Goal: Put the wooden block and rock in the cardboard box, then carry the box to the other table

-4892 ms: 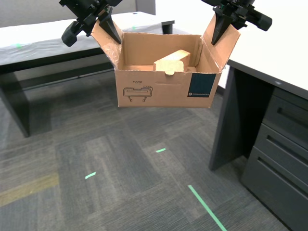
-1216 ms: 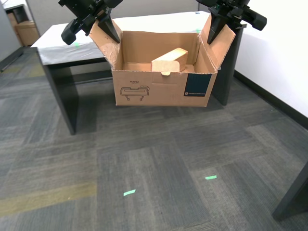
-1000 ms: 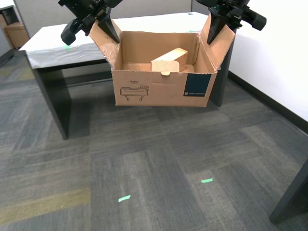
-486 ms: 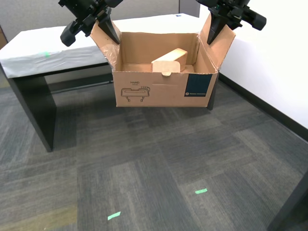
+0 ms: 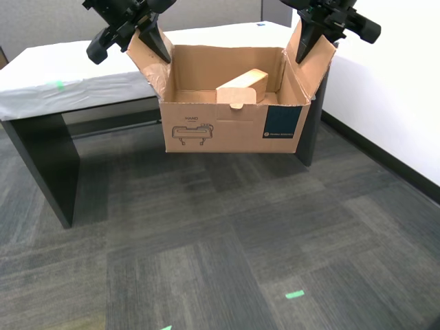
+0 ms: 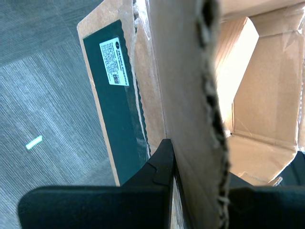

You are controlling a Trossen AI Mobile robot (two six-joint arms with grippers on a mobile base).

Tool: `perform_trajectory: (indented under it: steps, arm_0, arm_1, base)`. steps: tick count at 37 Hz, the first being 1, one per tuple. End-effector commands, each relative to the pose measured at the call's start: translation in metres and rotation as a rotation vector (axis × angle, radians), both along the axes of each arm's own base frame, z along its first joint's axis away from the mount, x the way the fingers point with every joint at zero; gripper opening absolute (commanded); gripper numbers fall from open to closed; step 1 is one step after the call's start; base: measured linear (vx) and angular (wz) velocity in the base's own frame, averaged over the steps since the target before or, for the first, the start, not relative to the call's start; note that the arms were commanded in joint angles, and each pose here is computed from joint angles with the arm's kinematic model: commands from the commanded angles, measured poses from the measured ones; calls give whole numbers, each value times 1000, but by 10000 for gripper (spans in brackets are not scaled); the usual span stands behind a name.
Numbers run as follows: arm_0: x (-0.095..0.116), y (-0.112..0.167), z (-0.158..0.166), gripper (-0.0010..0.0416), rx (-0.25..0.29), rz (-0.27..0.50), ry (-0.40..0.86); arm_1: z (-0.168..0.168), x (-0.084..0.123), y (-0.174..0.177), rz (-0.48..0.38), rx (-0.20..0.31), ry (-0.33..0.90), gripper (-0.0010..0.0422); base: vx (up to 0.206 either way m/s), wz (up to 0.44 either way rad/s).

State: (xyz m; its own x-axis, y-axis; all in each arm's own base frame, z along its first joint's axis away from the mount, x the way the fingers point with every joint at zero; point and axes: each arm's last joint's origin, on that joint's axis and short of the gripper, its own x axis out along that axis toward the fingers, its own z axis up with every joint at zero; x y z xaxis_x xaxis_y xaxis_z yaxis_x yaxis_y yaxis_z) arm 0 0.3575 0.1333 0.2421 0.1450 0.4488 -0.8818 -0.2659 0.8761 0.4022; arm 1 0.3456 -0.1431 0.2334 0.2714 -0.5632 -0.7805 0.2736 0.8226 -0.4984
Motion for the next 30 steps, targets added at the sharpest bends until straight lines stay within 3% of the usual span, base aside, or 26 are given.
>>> perform_trajectory:
  steps: [1,23,30]
  arm_0:
    - [-1,3,1,-1,28,8,3]
    - [0,4,2,-1,29,4,0]
    - [0,3,1,-1,-11,-9,-12]
  arm_1:
    - [1,-1,-1,-30,-12,-3,-1]
    - [0,-3,-1,-53,2,0,-1]
    - [-1,-3,-1,-53,7,12,-1]
  base:
    - [200,165]
    - [196,166]
    - [181,77]
